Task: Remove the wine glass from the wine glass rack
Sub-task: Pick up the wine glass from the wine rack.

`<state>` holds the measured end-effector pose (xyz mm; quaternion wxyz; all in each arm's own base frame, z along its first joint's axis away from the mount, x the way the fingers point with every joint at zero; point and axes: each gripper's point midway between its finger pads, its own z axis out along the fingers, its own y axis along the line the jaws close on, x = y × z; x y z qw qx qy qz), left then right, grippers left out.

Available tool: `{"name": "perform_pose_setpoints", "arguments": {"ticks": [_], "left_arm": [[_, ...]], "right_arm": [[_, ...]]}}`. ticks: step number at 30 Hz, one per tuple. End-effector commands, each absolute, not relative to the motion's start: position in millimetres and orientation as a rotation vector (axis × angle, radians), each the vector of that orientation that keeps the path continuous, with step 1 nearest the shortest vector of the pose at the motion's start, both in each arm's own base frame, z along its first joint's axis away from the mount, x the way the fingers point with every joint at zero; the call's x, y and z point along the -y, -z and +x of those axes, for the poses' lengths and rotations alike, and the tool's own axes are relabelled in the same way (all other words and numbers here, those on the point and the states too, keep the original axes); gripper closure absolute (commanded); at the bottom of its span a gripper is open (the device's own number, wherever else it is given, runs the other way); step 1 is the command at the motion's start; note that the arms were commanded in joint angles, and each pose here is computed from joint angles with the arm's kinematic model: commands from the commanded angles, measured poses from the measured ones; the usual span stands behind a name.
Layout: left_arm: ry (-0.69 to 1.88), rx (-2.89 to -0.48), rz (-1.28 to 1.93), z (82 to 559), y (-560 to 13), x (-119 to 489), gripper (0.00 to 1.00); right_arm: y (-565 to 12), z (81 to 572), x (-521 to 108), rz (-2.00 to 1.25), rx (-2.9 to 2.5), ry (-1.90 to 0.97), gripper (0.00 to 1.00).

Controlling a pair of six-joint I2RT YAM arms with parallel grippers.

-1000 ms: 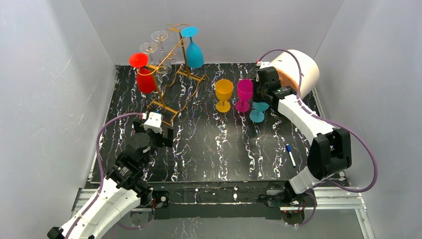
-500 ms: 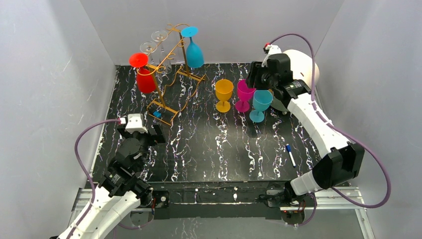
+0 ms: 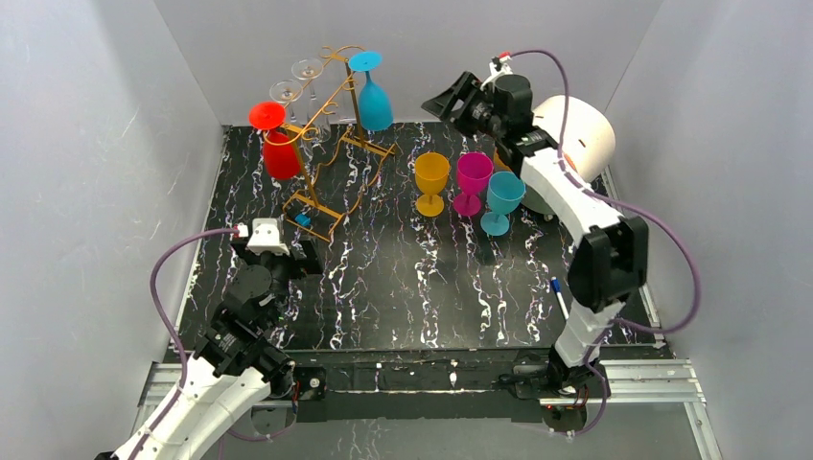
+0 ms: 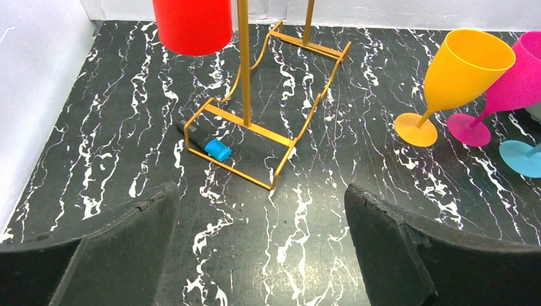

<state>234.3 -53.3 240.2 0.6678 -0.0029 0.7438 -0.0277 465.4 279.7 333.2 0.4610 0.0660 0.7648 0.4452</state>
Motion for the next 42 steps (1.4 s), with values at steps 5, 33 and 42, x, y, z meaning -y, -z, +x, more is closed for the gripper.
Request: {"name": "perform_pose_setpoints", "arguments": {"ticks": [5, 33, 42], "left_arm": [[0.056, -1.688, 0.021, 241, -233, 59, 0.01], [0.042, -1.726, 0.009, 245, -225, 61, 0.02], [0.041, -1.736, 0.025, 246, -222, 63, 0.02]], "right_arm": [[-395, 497, -328, 0.138, -1.703, -1.365, 0.23], [-406, 579, -404, 0.301, -1.436, -1.439, 0.28], [-401, 582, -408, 0.377, -1.424, -1.464, 0.49]]}}
